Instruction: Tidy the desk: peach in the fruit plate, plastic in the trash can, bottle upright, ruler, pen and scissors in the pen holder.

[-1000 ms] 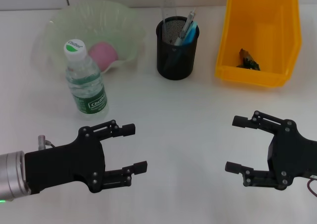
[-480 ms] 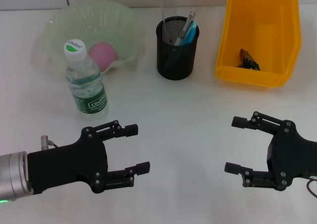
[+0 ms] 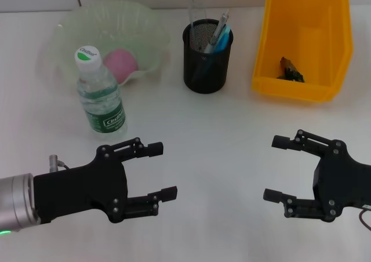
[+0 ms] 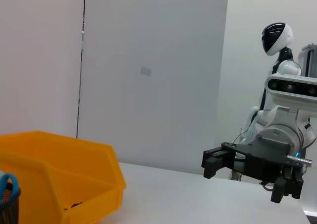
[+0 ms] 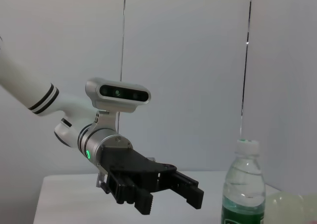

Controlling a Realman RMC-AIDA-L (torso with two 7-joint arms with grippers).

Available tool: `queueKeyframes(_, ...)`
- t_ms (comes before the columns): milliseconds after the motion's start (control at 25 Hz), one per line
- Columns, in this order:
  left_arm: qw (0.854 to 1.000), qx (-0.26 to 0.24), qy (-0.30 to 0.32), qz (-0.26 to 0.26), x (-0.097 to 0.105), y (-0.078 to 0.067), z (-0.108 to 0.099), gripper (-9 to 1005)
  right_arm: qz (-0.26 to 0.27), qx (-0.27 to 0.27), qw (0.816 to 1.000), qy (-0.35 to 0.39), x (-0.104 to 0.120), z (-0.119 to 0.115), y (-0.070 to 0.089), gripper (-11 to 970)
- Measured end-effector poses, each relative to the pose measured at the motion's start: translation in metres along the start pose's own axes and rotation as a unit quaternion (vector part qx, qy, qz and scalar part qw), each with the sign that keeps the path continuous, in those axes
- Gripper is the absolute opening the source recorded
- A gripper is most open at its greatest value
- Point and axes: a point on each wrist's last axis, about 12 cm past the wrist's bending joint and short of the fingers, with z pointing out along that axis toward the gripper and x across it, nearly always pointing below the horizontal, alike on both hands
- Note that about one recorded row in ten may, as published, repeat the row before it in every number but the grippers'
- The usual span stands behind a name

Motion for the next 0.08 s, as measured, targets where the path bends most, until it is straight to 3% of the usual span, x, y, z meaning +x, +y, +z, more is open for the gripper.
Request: queueKeyframes(80, 1.000, 0.000, 0.000, 0.000, 0.0000, 0.0004, 0.0005, 785, 0.000, 0.001, 1.000, 0.002, 0.0004, 0.0001, -0.0003, 828)
